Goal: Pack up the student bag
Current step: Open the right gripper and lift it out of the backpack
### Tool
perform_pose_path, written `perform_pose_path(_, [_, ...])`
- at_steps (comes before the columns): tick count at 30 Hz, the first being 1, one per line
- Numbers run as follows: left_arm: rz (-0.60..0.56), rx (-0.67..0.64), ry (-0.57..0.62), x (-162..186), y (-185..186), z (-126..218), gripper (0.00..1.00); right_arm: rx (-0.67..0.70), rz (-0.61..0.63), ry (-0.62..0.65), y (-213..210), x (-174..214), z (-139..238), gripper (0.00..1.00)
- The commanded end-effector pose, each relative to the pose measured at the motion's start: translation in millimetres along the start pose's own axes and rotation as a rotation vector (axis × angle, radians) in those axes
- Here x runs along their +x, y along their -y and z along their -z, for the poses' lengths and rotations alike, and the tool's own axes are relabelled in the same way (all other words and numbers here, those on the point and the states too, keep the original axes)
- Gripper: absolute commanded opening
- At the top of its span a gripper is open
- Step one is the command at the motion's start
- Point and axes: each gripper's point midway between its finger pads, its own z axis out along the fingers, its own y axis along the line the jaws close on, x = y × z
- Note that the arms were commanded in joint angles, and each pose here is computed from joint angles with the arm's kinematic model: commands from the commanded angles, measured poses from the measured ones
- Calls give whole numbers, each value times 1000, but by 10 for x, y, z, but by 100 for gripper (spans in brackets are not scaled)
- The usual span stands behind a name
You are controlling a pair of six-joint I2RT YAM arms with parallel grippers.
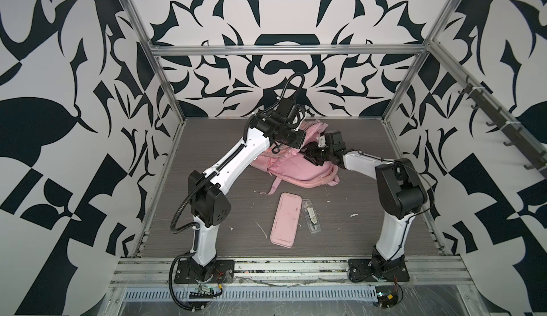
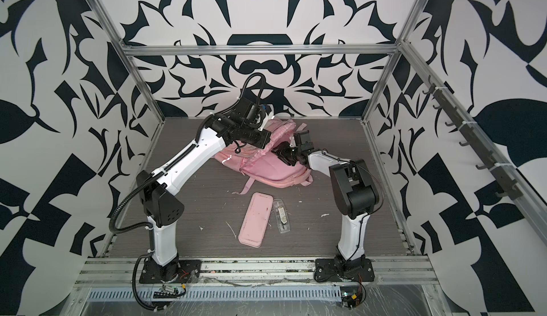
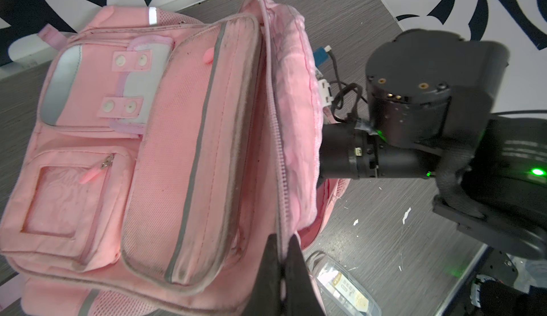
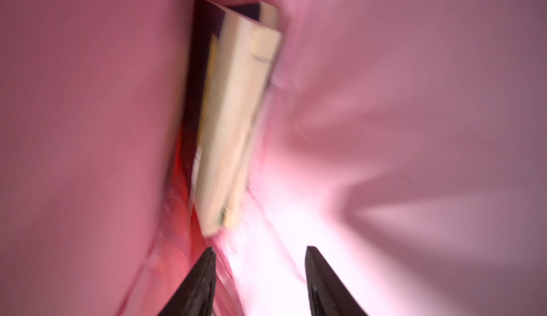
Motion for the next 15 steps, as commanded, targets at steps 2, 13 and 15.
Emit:
perform_pose_path(2, [25,64,-10,11,120,-158,0,90,143,58,-9,59,455,45])
perform_pose_path(13, [-3,167,-102,260,616,-846,0,338,317,156,214,289,1456,33])
perform_pose_path(15, [-1,178,-138,346,646,-985,0,367,345,165,236,328,1583,25])
